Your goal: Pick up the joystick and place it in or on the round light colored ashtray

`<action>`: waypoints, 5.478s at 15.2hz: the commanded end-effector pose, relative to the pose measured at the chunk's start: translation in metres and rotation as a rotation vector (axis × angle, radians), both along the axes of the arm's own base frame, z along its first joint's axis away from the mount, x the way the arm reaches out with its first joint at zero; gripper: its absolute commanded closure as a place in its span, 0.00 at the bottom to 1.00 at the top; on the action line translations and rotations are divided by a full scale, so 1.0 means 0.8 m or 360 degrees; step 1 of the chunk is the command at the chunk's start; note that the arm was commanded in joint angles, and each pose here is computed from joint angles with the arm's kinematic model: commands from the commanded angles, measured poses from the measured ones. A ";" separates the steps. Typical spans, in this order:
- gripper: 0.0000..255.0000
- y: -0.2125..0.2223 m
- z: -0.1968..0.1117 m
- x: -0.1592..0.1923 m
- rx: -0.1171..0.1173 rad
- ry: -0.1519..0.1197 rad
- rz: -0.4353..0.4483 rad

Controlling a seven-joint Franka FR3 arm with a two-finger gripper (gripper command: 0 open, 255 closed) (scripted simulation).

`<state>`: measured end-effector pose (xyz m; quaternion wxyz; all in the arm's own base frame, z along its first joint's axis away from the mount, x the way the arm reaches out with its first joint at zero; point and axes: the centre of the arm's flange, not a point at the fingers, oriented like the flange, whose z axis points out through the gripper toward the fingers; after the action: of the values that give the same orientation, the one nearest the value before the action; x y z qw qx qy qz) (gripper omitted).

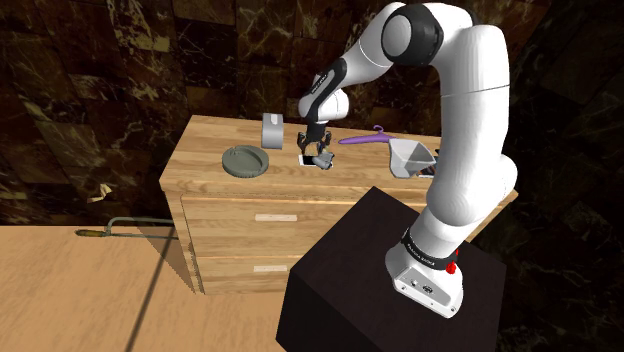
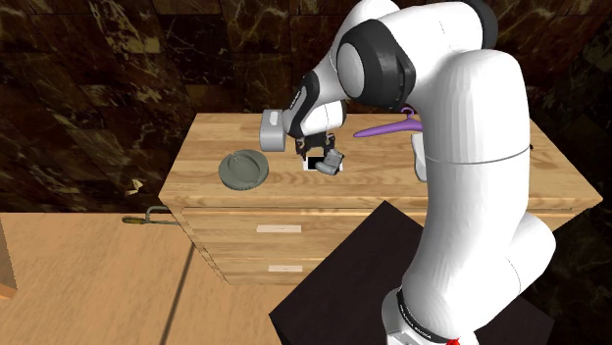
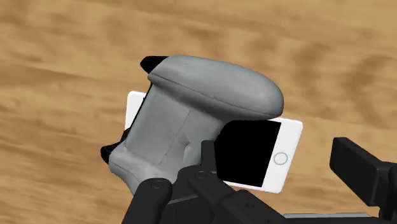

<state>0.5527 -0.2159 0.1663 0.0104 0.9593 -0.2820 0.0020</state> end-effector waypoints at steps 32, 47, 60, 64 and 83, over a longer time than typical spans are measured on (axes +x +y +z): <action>1.00 -0.079 -0.047 -0.042 0.0078 0.0074 -0.0850; 1.00 -0.079 0.052 -0.042 0.0078 0.0074 -0.0850; 1.00 0.061 0.061 0.074 0.0078 0.0074 -0.0850; 1.00 0.112 0.060 0.116 0.0078 0.0074 -0.0850; 1.00 0.251 0.004 0.232 0.0078 0.0074 -0.0850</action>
<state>0.7378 -0.0145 0.1749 -0.0059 0.8507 -0.5248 -0.0300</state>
